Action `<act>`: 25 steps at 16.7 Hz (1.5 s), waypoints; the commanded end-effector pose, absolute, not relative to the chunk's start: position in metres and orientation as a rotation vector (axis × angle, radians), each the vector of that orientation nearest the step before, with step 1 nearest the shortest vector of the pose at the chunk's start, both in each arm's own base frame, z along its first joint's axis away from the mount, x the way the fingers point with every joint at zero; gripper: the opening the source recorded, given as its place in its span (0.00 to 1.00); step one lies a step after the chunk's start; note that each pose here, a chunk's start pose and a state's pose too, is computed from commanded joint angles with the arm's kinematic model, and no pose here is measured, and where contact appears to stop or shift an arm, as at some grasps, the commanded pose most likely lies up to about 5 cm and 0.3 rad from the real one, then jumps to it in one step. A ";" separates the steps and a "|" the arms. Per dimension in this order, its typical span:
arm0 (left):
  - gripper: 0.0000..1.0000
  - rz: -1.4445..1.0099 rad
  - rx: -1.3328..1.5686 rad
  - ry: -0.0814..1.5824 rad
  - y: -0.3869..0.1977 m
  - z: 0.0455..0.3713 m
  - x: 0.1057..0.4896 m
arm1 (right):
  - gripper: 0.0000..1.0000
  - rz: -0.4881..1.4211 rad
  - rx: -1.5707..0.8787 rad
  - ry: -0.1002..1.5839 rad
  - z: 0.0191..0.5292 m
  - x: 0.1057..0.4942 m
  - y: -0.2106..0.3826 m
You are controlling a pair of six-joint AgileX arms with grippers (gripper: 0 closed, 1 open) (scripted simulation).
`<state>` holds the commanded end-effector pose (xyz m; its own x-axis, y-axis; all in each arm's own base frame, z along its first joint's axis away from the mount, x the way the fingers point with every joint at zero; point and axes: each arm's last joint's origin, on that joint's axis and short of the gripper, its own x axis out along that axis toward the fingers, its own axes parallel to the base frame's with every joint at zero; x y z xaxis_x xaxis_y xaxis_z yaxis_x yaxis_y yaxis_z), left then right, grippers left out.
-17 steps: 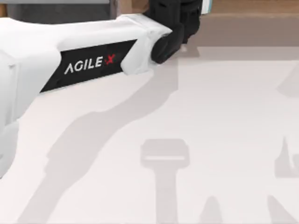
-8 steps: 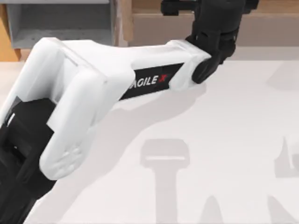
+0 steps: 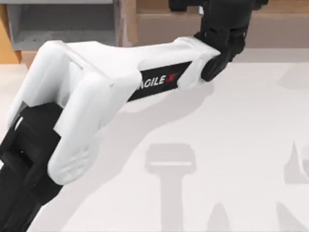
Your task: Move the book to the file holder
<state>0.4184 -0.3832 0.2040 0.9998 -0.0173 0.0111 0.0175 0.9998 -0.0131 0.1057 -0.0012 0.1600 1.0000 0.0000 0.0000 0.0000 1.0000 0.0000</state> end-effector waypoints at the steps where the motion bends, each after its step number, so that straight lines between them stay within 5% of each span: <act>1: 1.00 -0.017 -0.013 -0.011 -0.383 0.204 0.422 | 1.00 0.000 0.000 0.000 0.160 0.106 -0.001; 7: 1.00 -0.017 -0.013 -0.011 -0.383 0.204 0.426 | 1.00 0.000 0.000 0.000 0.160 0.106 -0.001; 20: 0.02 -0.017 -0.013 -0.011 -0.383 0.204 0.426 | 1.00 0.000 0.000 0.000 0.160 0.106 -0.001; 25: 0.00 -0.017 -0.013 -0.011 -0.383 0.204 0.426 | 1.00 0.000 0.000 0.000 0.160 0.106 -0.001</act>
